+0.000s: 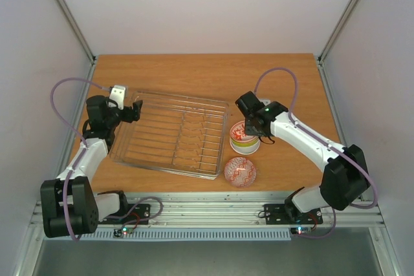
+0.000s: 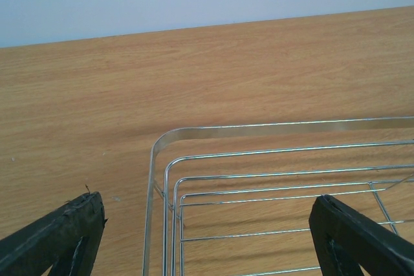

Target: Load the bowls into the dish rack

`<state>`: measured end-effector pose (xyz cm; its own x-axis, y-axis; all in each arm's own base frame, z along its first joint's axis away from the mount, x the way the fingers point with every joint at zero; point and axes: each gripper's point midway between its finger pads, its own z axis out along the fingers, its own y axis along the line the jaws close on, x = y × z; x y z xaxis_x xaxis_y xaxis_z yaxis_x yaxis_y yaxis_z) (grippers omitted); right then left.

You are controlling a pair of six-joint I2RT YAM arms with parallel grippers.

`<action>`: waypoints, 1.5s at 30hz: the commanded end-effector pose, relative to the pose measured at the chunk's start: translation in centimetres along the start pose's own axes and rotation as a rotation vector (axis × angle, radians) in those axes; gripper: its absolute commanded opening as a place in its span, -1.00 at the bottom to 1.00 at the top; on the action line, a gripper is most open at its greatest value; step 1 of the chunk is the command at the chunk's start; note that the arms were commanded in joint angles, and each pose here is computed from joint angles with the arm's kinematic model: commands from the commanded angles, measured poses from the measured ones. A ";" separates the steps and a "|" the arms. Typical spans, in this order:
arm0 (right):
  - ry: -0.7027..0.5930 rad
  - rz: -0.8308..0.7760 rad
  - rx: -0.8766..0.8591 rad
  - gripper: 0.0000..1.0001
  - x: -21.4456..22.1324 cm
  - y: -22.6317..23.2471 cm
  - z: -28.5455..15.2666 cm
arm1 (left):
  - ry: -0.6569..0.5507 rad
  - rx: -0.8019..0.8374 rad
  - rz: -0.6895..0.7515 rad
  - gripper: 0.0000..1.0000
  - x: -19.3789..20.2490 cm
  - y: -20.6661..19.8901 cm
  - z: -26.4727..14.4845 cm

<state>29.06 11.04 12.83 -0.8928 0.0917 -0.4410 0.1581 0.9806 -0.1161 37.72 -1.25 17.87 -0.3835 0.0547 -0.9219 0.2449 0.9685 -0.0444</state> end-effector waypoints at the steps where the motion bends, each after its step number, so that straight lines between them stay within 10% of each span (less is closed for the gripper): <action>1: -0.047 -0.010 0.028 -0.97 -0.9 -1.4 -1.6 | -0.008 0.015 0.013 0.75 0.1 -0.3 0.0; 26: -0.655 -0.468 -0.051 -0.97 -17.2 4.1 -12.7 | -0.026 0.017 0.021 0.76 -0.1 -0.5 -0.5; 45: -1.091 -1.036 0.070 -0.97 -14.3 15.5 -16.1 | -0.016 0.026 0.013 0.77 0.4 -0.6 -0.1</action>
<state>37.88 24.64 27.84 -0.0662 -0.7848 -0.6162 -0.4131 0.5837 -0.6990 37.26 -1.55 17.21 -0.3943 0.0527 -0.9175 0.2570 0.9648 -0.0550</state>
